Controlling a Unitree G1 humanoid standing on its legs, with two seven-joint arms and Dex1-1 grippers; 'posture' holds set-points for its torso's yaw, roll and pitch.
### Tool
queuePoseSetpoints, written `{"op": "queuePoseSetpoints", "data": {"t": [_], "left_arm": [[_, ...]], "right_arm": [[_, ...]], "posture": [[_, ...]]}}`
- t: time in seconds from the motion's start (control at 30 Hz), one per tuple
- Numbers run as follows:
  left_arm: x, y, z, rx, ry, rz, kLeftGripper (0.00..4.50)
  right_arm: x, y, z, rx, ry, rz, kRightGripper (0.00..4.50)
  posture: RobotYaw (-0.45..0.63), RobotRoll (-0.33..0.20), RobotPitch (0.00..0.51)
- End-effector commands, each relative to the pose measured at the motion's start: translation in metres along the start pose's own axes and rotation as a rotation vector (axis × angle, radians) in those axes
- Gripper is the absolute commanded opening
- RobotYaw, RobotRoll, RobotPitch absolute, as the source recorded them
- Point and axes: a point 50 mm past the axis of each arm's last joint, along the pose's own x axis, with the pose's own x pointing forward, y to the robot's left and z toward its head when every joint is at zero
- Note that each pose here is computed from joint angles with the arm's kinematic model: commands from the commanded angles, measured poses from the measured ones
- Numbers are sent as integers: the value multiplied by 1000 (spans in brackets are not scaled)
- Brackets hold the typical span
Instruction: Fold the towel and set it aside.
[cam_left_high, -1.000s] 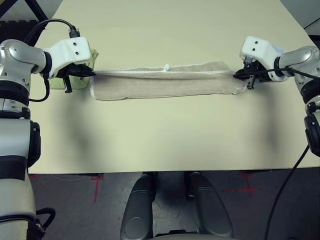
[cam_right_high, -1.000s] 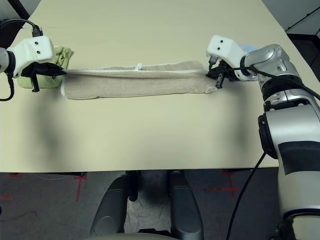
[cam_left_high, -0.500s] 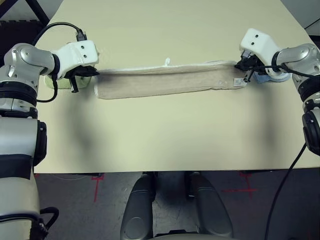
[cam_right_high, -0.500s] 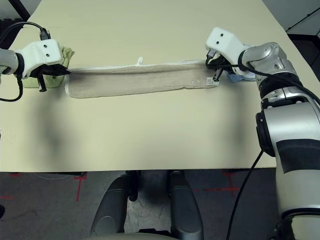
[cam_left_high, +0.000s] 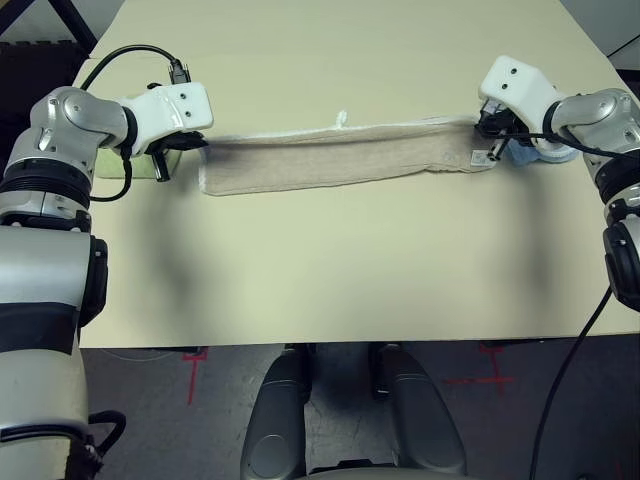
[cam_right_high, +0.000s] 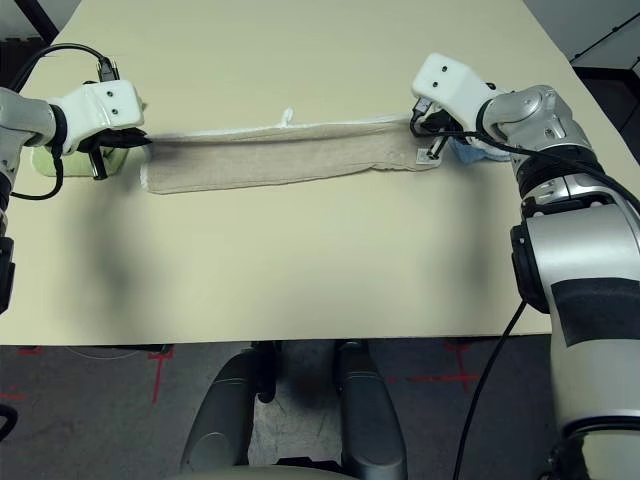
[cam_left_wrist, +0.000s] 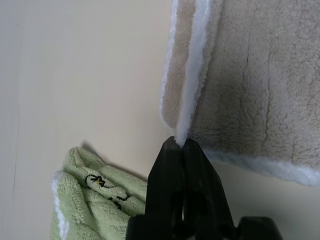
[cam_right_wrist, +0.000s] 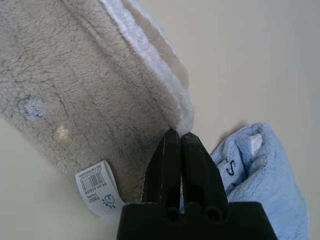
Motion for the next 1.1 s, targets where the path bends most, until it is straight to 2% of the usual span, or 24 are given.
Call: {"op": "queuePoseSetpoints", "data": {"t": [0.03, 0.1, 0.27, 0.33, 0.43, 0.57, 0.73, 0.93, 1.0, 1.1], "left_arm": [[-2, -3, -13, -35, 66, 4, 223], [-2, -3, -15, -36, 75, 30, 723], [-3, 1, -16, -46, 54, 110, 2600], [-7, 7, -16, -52, 49, 213, 3358], [-9, 13, -13, -50, 33, 294, 4482], [-8, 12, -14, -87, 24, 293, 4482], [-10, 13, -13, -215, -43, 263, 4482], [-14, 12, -16, -207, -54, 256, 4482], [-12, 8, -16, -235, -88, 218, 4482], [-11, 4, -17, -250, -112, 180, 4482]], "right_arm": [[-4, -6, -12, 38, 37, -103, 1154], [-4, -9, -11, 38, 34, -151, 1864], [-5, -10, -11, 39, 23, -171, 3778], [-6, -10, -11, 43, 15, -157, 4496], [-5, -9, -11, 50, 8, -147, 4500], [-3, -8, -4, 70, -30, -132, 4500], [-1, -6, 16, 191, -216, -66, 4500], [0, -7, 20, 247, -253, -103, 4500], [2, -9, 26, 341, -301, -145, 4500], [5, -11, 29, 373, -288, -209, 4500]], "posture": [[-22, 0, 257], [-22, 0, 257], [-25, 0, 254], [-23, 0, 253], [-21, 0, 250], [-19, 0, 249], [-15, 0, 246], [-12, 0, 243], [-6, 0, 242], [-3, 0, 241]]}}
